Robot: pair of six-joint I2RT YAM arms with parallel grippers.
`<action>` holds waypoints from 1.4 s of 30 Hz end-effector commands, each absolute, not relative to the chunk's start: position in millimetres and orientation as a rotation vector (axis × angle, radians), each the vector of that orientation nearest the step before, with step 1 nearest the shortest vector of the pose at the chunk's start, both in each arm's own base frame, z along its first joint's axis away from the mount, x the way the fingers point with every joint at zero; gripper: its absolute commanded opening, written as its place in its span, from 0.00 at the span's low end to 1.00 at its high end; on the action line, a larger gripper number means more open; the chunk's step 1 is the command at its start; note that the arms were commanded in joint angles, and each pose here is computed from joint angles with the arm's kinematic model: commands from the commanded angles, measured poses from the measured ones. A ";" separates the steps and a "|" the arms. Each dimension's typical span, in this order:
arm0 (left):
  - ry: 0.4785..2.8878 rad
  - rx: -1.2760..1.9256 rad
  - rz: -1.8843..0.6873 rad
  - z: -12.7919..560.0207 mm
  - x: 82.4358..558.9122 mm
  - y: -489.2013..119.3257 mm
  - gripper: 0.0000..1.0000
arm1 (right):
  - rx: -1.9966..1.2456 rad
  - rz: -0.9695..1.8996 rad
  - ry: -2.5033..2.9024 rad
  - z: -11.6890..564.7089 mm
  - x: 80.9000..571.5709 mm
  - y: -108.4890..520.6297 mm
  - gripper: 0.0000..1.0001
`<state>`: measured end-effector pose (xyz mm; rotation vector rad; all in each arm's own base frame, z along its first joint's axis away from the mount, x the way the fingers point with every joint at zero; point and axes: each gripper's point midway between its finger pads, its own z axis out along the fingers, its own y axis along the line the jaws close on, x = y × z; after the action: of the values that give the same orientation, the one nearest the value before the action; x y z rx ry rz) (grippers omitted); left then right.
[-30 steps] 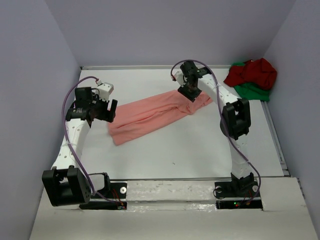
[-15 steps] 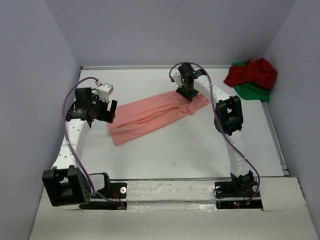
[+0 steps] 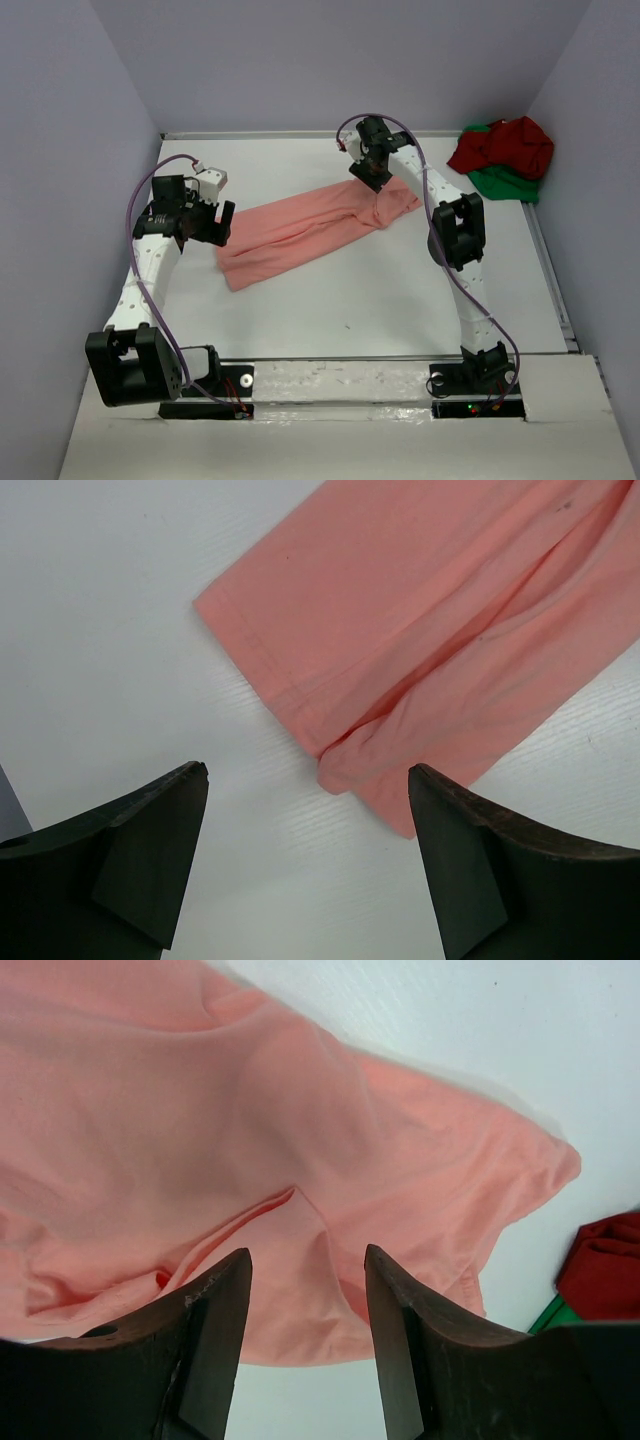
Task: Fold and stack the t-shirts
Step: Fold the other side of the tshirt into a rectangle
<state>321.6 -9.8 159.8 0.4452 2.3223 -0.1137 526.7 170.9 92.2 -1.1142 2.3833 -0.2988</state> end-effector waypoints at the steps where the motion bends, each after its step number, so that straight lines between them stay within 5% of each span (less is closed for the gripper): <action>1: 2.300 0.437 -0.105 166.7 327.4 -7.4 0.91 | -1.079 -0.225 2.347 100.9 535.2 183.4 0.54; 25: 2.293 0.439 -0.106 165.9 326.0 -8.0 0.91 | -1.209 -0.066 2.506 54.1 491.8 186.7 0.54; 42: 2.288 0.440 -0.115 168.2 327.9 -9.2 0.91 | -1.173 -0.218 2.513 66.2 495.3 167.6 0.45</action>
<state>322.2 -9.8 158.4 0.4453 2.3259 -0.1154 493.2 177.3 44.5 -1.2107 2.5292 -0.1477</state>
